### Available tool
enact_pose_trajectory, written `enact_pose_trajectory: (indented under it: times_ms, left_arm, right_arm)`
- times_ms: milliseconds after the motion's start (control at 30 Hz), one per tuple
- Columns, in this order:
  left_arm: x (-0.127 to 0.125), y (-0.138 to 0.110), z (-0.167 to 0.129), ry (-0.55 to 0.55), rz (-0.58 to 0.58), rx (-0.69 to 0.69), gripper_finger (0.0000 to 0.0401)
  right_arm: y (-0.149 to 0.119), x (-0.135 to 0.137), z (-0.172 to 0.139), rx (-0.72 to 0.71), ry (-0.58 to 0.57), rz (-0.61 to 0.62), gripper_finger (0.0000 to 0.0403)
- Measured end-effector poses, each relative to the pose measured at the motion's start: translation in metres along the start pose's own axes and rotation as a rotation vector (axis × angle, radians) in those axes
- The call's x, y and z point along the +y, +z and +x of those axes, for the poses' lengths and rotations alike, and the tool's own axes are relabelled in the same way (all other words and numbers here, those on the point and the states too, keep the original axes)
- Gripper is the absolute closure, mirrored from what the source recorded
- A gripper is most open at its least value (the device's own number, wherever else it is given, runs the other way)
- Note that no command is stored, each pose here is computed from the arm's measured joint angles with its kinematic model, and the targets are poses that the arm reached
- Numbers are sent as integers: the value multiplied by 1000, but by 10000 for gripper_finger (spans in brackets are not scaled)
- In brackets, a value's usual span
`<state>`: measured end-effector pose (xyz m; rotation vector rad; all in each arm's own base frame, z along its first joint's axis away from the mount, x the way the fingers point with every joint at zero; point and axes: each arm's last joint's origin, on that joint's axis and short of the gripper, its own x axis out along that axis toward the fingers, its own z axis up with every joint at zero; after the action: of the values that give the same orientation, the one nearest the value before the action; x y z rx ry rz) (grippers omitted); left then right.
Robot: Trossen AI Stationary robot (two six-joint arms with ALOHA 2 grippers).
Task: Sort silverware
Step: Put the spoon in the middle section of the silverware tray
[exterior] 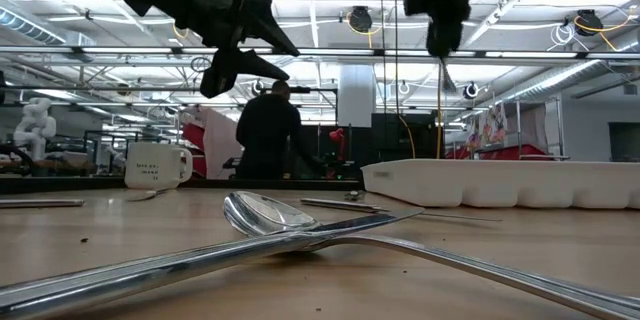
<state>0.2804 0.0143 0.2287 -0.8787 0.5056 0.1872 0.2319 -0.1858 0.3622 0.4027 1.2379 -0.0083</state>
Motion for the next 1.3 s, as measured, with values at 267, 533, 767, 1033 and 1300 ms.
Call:
enact_pose_trajectory:
  times_ms: [267,533,767,1033,1300]
  left_arm:
    - [0,0,0,-1,1,0,246]
    - [0,0,0,-1,1,-1,246]
    - [0,0,0,0,1,-2,246]
    - [0,1,0,17,1,-21,246]
    - [1,1,0,19,0,-23,246]
  right_arm:
    - [-25,-24,44,185,53,98,403]
    - [-41,-31,72,310,46,62,403]
    - [-41,-35,84,255,72,17,403]
    - [-38,-47,98,267,94,4,403]
    - [-35,-66,125,342,151,37,403]
